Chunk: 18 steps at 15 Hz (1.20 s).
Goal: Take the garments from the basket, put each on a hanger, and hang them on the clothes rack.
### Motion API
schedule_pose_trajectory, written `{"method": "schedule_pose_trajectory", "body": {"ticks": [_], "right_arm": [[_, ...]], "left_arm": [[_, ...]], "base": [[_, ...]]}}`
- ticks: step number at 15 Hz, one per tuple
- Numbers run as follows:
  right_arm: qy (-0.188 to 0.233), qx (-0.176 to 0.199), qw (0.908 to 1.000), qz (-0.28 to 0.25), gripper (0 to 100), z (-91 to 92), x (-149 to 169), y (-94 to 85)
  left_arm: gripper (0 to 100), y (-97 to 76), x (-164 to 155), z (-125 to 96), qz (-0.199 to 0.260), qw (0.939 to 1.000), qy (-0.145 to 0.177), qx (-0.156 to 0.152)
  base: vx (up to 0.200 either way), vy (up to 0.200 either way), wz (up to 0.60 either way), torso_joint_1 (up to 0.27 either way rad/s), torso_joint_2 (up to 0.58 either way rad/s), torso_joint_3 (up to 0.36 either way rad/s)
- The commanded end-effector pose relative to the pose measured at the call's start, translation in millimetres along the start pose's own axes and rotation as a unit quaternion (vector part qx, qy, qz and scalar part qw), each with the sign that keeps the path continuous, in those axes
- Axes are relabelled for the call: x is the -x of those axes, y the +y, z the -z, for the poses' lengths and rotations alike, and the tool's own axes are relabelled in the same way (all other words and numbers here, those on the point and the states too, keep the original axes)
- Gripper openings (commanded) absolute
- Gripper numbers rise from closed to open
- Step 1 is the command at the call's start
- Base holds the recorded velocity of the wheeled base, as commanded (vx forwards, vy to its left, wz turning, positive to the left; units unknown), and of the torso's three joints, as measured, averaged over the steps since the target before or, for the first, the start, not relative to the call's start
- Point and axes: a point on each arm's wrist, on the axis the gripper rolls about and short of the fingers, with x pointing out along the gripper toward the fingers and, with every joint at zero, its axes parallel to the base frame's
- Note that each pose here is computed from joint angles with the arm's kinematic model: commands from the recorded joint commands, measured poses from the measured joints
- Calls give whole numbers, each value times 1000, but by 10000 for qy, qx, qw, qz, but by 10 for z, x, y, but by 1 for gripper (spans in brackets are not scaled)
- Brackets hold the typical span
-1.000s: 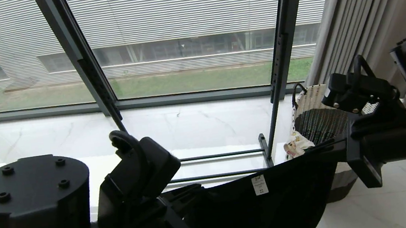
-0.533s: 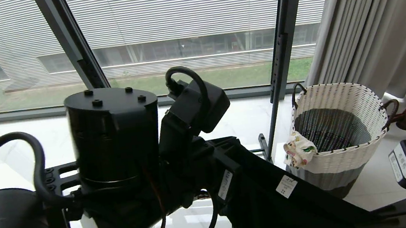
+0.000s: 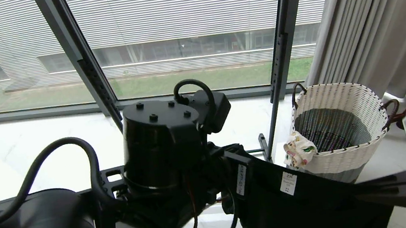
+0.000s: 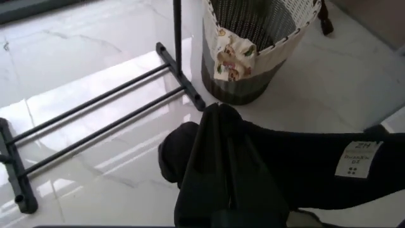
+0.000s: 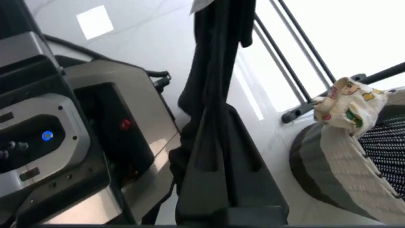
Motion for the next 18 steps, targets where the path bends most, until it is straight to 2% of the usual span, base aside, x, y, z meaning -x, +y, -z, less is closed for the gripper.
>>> {"method": "schedule_pose_trajectory", "body": {"ticks": [1, 3, 4, 10, 12, 13, 15, 18], "right_arm": [[-53, -189, 9992, 355, 0, -241, -140, -240], [-243, -184, 9985, 450, 0, -431, -191, -338], [-264, -179, 9984, 456, 0, -463, -206, -352], [-226, -179, 9986, 453, 0, -437, -189, -340], [-9, -205, 9991, 383, 0, -337, -106, -282], [78, -190, 9993, 316, 100, -294, -73, -242], [114, -98, 9998, 136, 100, -195, 2, -129], [275, 132, 9994, -167, 100, -52, 139, 33]], "left_arm": [[0, -327, 117, 260, -54, 9995, 287, 88], [0, -468, 244, 594, -51, 9971, 693, -314], [0, -500, 284, 676, 4, 9959, 797, -418], [0, -439, 249, 641, -173, 9964, 742, -362], [0, -289, 167, 520, -452, 9968, 585, -305], [0, -231, 128, 474, -539, 9969, 464, -343], [0, -113, 68, 419, -723, 9957, 267, -517], [0, -7, 40, 401, -894, 9936, 272, -635]], "base": [[0, 0, 0, 0, 0, 0], [0, 0, 0, 0, 0, 0], [0, 0, 0, 0, 0, 0], [0, 0, 0, 0, 0, 0], [0, 0, 0, 0, 0, 0], [0, 0, 0, 0, 0, 0], [0, 0, 0, 0, 0, 0], [0, 0, 0, 0, 0, 0]]}}
